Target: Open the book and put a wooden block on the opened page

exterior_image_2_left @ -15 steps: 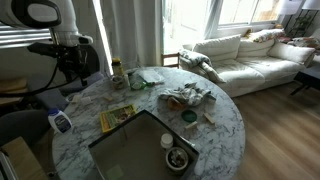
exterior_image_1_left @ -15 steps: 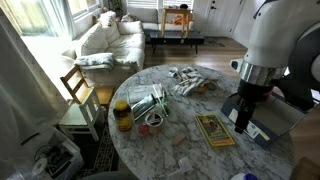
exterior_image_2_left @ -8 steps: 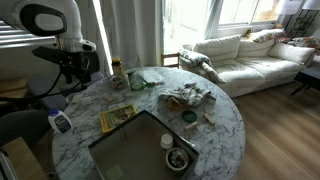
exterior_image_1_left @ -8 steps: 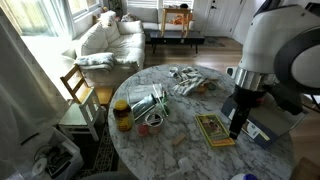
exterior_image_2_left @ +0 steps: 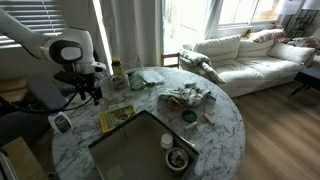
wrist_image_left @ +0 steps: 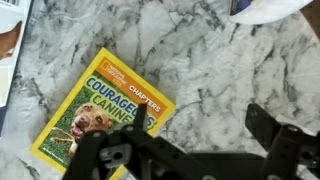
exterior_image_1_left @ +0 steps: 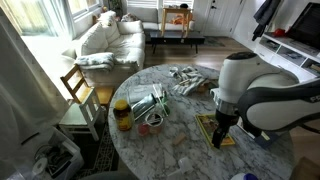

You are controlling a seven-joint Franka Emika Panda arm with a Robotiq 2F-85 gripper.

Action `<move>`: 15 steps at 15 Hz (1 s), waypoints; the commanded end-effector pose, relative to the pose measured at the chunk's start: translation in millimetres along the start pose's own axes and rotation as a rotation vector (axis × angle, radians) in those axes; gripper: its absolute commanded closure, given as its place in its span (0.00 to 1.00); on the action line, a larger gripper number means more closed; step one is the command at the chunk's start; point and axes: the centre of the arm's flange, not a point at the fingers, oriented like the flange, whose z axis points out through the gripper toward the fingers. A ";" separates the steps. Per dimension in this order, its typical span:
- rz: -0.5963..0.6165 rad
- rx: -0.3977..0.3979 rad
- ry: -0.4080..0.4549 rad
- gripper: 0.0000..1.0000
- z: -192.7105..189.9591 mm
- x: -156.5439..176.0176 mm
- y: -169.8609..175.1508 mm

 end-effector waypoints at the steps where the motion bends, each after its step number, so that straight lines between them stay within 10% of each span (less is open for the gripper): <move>1: 0.043 -0.139 -0.003 0.00 32.7 13.8 -9.3; 15: 0.117 -0.408 0.019 0.00 88.2 41.7 -31.0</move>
